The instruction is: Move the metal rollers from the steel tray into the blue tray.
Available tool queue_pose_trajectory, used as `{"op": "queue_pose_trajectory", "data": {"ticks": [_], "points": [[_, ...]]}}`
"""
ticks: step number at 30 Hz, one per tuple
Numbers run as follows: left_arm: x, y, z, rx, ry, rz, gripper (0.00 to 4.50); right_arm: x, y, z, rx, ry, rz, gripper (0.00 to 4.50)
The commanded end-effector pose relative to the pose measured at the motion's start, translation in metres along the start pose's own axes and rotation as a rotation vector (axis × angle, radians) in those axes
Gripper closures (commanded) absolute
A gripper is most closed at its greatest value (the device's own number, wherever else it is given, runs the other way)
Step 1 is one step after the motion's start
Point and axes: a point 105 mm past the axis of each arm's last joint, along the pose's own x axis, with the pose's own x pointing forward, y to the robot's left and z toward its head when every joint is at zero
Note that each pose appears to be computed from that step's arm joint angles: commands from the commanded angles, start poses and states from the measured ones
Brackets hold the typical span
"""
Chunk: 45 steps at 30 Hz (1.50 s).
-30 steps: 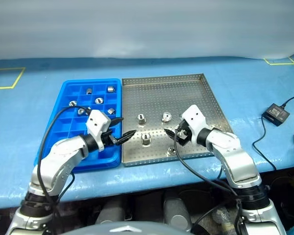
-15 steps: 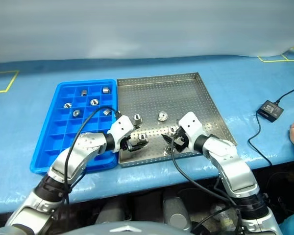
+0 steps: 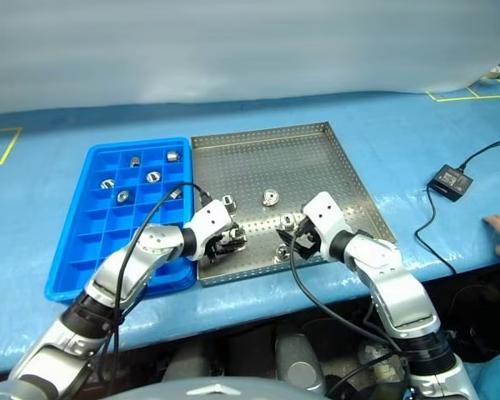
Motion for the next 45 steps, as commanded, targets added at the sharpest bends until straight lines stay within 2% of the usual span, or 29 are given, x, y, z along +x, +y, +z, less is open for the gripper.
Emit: {"op": "queue_pose_trajectory", "data": {"ticks": [1,3,6,11,14,16,20,24,29,35,44,45], "points": [[-0.001,0.002,-0.017,-0.021,0.060,-0.001,3.29,-0.005,-0.002,0.017,-0.049,-0.057,-0.017,0.00],[-0.001,0.003,-0.015,-0.030,0.045,0.002,3.66,-0.004,-0.002,0.017,-0.050,-0.056,-0.016,0.00],[-0.003,0.004,-0.001,-0.076,-0.034,0.007,3.66,-0.003,0.001,0.018,-0.050,-0.057,-0.002,0.00],[-0.027,0.011,0.043,-0.197,-0.296,0.022,3.66,0.003,0.014,0.016,-0.016,-0.056,0.096,0.00],[-0.049,0.021,0.057,-0.230,-0.391,0.094,3.66,0.009,0.019,0.014,-0.026,-0.039,0.146,0.00],[-0.064,0.028,0.059,-0.229,-0.413,0.170,3.66,0.010,0.026,0.023,-0.030,-0.071,0.203,0.00],[-0.091,0.053,0.042,-0.246,-0.357,0.470,3.66,0.010,0.035,0.042,-0.038,-0.138,0.289,0.00],[-0.125,0.080,0.007,-0.318,-0.227,0.843,3.66,0.012,0.034,0.055,-0.060,-0.172,0.302,0.00],[-0.155,0.098,-0.029,-0.371,-0.087,1.135,3.66,0.016,0.035,0.060,-0.075,-0.181,0.310,0.00],[-0.157,0.103,-0.055,-0.452,-0.032,1.224,3.66,0.018,0.038,0.056,-0.075,-0.167,0.308,0.00],[-0.141,0.105,-0.061,-0.463,-0.027,1.167,3.66,0.012,0.037,0.061,-0.088,-0.182,0.281,0.00],[-0.142,0.106,-0.058,-0.461,-0.040,1.176,3.32,0.011,0.037,0.061,-0.090,-0.183,0.274,0.00]]}}
